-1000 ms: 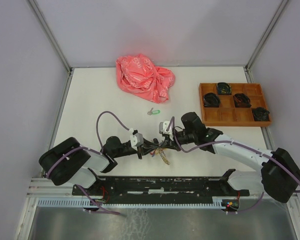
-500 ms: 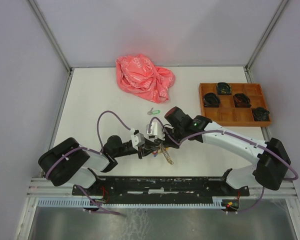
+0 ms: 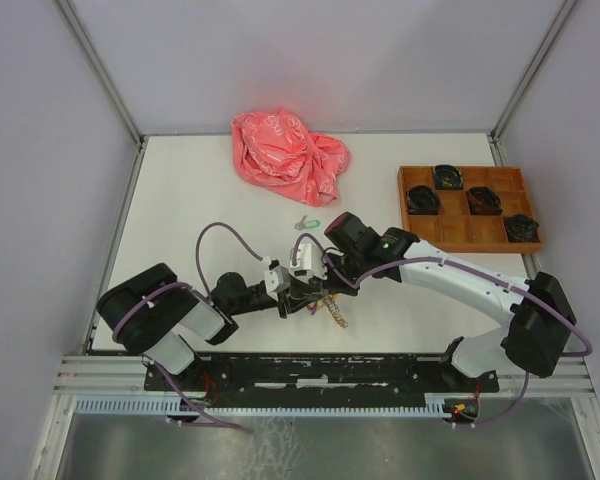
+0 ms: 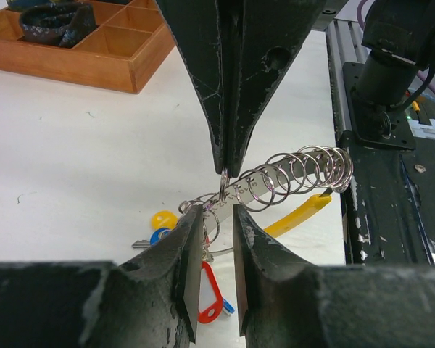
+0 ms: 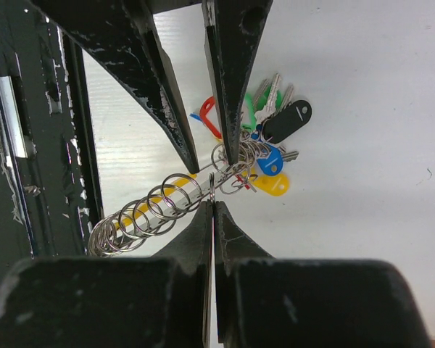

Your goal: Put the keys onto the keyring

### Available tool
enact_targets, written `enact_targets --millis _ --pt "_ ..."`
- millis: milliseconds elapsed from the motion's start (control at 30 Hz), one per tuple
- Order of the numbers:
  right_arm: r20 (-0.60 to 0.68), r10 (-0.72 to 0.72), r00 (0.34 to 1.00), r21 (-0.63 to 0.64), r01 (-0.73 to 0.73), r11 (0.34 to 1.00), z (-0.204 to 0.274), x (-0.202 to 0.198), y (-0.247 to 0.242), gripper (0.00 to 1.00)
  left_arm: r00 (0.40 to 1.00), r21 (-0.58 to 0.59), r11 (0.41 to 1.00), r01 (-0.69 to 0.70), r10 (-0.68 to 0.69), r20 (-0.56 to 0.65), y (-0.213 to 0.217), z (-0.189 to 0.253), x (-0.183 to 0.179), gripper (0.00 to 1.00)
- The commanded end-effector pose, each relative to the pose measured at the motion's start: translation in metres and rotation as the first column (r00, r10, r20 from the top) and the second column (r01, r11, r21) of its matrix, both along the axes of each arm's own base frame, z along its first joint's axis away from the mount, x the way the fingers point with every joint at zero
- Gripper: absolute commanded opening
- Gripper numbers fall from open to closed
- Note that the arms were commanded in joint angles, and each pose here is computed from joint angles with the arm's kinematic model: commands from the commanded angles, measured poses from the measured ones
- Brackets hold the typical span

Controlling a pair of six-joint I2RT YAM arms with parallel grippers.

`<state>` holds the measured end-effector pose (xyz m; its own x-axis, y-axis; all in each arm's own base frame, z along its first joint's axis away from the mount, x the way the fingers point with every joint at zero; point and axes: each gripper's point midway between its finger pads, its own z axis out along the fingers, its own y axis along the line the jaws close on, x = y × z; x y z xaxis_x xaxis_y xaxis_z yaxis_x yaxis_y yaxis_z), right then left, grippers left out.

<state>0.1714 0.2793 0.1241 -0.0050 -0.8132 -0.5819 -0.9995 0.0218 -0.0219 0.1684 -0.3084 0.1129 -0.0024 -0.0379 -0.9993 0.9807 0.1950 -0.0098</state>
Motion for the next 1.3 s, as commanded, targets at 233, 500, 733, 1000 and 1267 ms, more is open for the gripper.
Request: enact_targets --millis 233,500,733,1000,1267 --pt "0.023 0.017 1.0 0.079 -0.019 0.997 0.017 0.006 0.021 0.01 0.997 -0.114 0.993 0.04 -0.032 0.075 -0.012 0.037 0.002 0.29" --pt "0.033 0.025 0.999 0.128 -0.029 0.991 0.023 0.005 0.027 0.01 0.996 -0.094 0.993 0.073 -0.069 0.05 -0.018 0.028 -0.001 0.14" --pt "0.079 0.004 0.997 0.183 -0.019 0.983 0.031 0.006 0.02 0.15 0.997 -0.105 0.994 0.036 -0.029 0.068 -0.01 0.03 0.0 0.03" --pt "0.082 -0.042 0.996 0.395 0.007 0.918 0.043 0.01 -0.003 0.29 0.997 -0.177 0.984 0.02 -0.006 0.08 -0.003 0.047 -0.003 0.03" --pt "0.076 -0.014 0.997 0.477 -0.024 0.879 0.029 0.009 0.007 0.34 0.996 -0.201 0.979 0.042 -0.024 0.091 -0.004 0.058 -0.007 0.03"
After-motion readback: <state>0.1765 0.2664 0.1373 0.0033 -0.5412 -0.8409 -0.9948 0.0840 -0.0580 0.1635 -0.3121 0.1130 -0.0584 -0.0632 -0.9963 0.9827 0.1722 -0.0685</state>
